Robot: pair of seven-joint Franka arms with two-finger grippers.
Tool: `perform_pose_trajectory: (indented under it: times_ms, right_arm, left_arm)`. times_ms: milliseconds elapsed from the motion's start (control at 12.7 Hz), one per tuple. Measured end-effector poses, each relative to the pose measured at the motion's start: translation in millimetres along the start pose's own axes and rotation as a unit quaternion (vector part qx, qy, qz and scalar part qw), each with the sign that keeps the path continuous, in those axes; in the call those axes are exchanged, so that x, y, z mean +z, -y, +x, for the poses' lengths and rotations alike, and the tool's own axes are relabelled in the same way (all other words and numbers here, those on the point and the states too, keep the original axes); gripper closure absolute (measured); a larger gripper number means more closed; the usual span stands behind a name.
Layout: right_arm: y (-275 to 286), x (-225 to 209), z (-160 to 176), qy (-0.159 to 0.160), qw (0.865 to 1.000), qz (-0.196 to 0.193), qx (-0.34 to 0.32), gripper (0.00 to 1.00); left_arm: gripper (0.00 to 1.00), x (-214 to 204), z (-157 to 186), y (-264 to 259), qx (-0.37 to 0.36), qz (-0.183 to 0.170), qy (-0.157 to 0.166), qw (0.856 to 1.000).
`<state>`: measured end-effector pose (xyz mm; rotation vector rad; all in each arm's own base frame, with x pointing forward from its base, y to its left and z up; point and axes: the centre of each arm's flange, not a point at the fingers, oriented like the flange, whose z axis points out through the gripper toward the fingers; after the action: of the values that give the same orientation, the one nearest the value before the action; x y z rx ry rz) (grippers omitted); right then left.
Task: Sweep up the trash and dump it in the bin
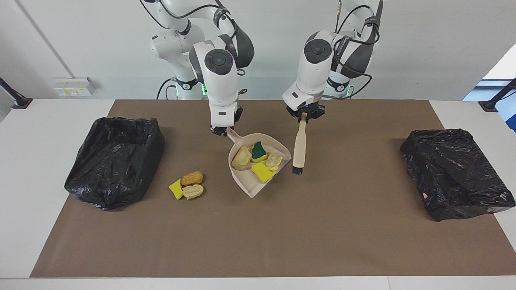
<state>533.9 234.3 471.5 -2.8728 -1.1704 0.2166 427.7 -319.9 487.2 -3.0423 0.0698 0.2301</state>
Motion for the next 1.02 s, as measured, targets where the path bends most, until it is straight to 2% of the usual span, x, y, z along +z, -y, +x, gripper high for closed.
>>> perform_pose_trajectory:
  times_ms: [315,551,787,1022]
  right_arm:
    - [-56,-30,-38,-0.006,1.000,0.007,0.004,0.69]
    - [-111,-47,-84,0.004,1.000,0.024,0.007,0.69]
    - [-190,-48,-150,0.000,0.999,0.029,-0.018,0.69]
    - [-250,-45,-219,0.032,0.999,0.007,-0.043,0.69]
  left_arm:
    - [0.74,19,-42,-20,-0.024,-0.026,0.034,0.999]
    - [0.74,50,-87,-28,-0.020,-0.033,0.033,0.999]
    - [0.74,90,-127,-39,0.000,-0.019,0.037,0.999]
    - [0.74,121,-146,-49,0.003,-0.028,0.052,0.998]
